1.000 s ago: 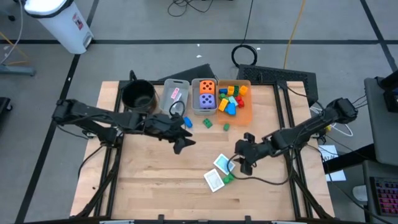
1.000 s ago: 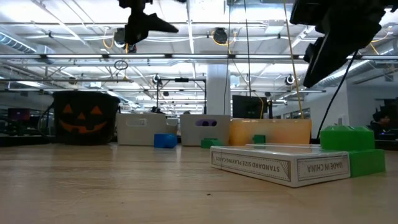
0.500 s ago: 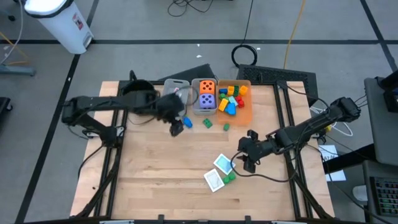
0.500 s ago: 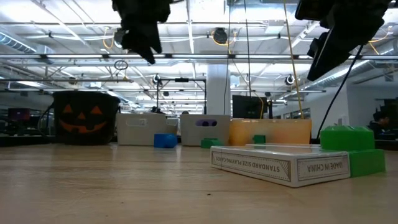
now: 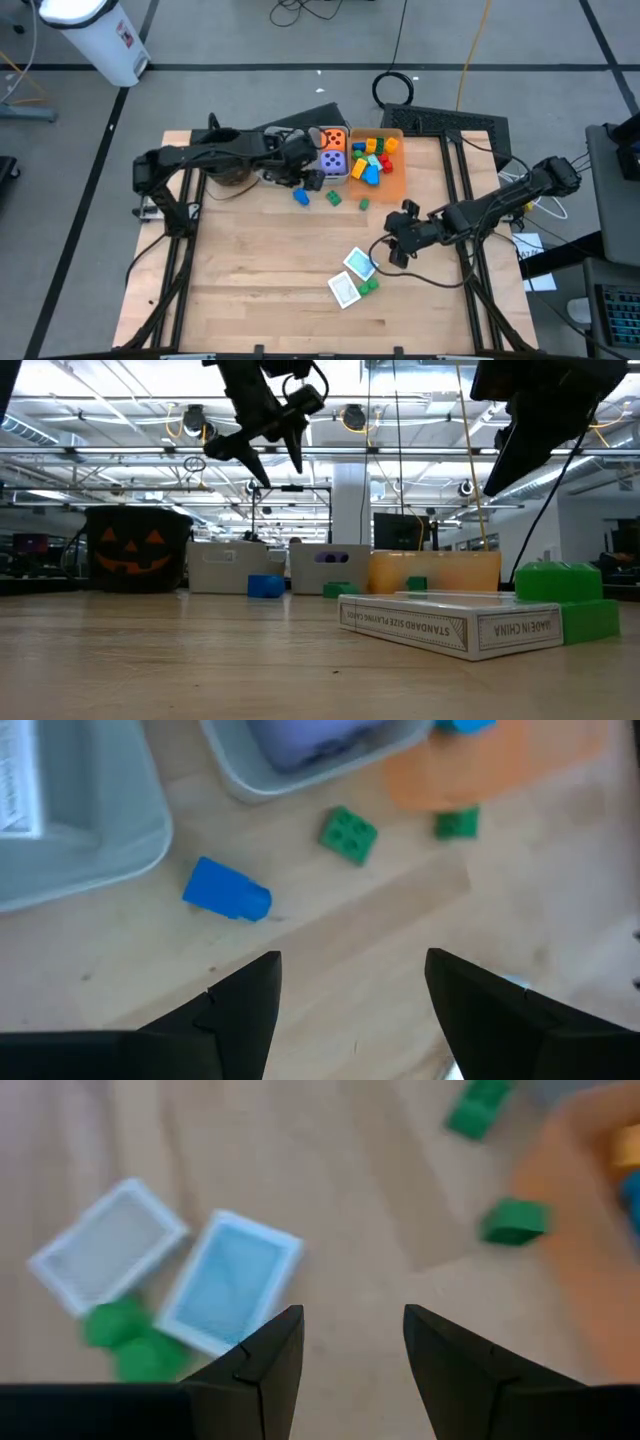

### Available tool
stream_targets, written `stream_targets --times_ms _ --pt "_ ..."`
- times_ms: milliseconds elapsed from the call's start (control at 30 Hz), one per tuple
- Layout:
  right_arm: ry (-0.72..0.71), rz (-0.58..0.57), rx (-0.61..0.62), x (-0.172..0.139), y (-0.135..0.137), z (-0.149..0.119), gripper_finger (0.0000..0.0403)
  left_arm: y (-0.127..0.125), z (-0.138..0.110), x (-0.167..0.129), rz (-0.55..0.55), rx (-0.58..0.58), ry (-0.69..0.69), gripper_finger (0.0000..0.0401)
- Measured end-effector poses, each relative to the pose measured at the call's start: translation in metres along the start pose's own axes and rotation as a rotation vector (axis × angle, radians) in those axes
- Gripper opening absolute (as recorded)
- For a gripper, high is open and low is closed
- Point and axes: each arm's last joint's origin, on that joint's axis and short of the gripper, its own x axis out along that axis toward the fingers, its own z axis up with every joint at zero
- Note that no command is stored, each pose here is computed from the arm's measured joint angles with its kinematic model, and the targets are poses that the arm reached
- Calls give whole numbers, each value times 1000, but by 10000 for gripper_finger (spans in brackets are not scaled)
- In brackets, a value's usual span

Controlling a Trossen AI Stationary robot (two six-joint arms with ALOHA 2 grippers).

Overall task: Pick & Place Toys
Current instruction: Put the blue game piece into the orange bin

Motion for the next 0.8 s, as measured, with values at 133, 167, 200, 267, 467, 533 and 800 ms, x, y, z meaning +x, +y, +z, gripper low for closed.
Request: stream_targets --times_ms 133,167,200,267,467,533,800 --pt "-24 -67 -71 -4 -6 0 164 -4 -4 5 33 -125 -52 255" --pt "-23 -77 -96 -6 -8 0 164 -6 -5 5 25 -125 -62 255" --pt "-31 -81 -117 -7 -9 1 164 -8 -6 6 18 -98 -70 255" --pt "-33 -83 -165 -11 -11 0 164 -14 -10 6 3 42 -86 255" --pt "6 -109 -286 -24 -21 -6 164 -26 -30 -3 -70 719 38 255" --pt "2 -112 -282 -28 -25 -6 164 -23 -35 -8 -5 879 67 255" --pt "-49 -106 -142 -41 -35 -4 164 -18 -40 -10 341 1622 42 255"
